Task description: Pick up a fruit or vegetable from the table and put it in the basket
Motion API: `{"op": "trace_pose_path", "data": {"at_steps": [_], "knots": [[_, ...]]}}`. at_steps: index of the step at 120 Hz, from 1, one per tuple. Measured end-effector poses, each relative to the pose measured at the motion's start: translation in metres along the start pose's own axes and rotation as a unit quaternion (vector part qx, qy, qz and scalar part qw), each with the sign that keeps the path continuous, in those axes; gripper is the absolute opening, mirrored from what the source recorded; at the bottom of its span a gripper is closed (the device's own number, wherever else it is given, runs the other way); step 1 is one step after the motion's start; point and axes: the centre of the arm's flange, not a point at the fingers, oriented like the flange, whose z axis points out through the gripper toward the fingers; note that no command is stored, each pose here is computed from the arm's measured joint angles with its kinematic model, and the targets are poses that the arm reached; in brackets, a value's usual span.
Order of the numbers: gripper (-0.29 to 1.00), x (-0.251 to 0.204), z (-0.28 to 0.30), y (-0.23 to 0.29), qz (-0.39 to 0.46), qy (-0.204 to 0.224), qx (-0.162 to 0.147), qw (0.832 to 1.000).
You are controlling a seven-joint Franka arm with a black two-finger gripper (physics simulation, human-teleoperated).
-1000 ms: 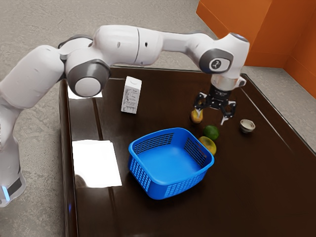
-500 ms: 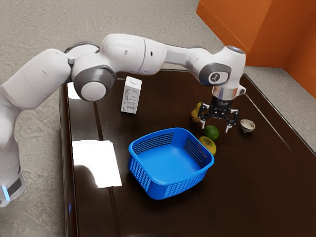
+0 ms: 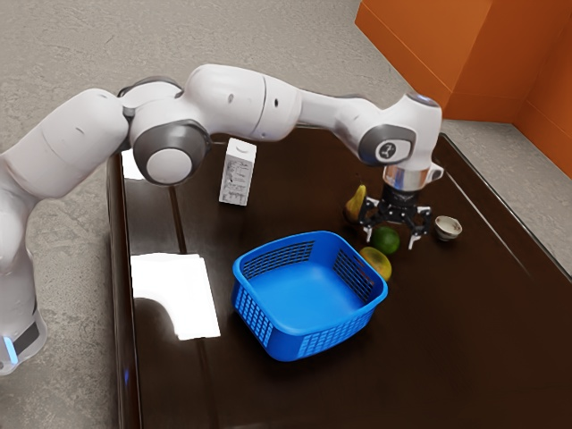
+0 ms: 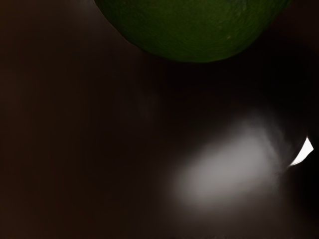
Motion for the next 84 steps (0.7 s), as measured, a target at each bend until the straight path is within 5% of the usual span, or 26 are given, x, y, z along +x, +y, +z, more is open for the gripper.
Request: {"op": "trace_pose_path", "data": {"at_steps": [36,61,76,84], "knots": [[0.70,0.004,0.007,-0.002,-0.005,-0.001,0.002,1.000],[0.31,-0.005,-0.002,0.000,-0.013,0.001,-0.002,1.000],[0.23,-0.019,-0.029,-0.004,-0.015,0.006,-0.007,1.000],[0.21,-0.063,-0.074,-0.023,-0.005,0.011,-0.007,1.000]]}}
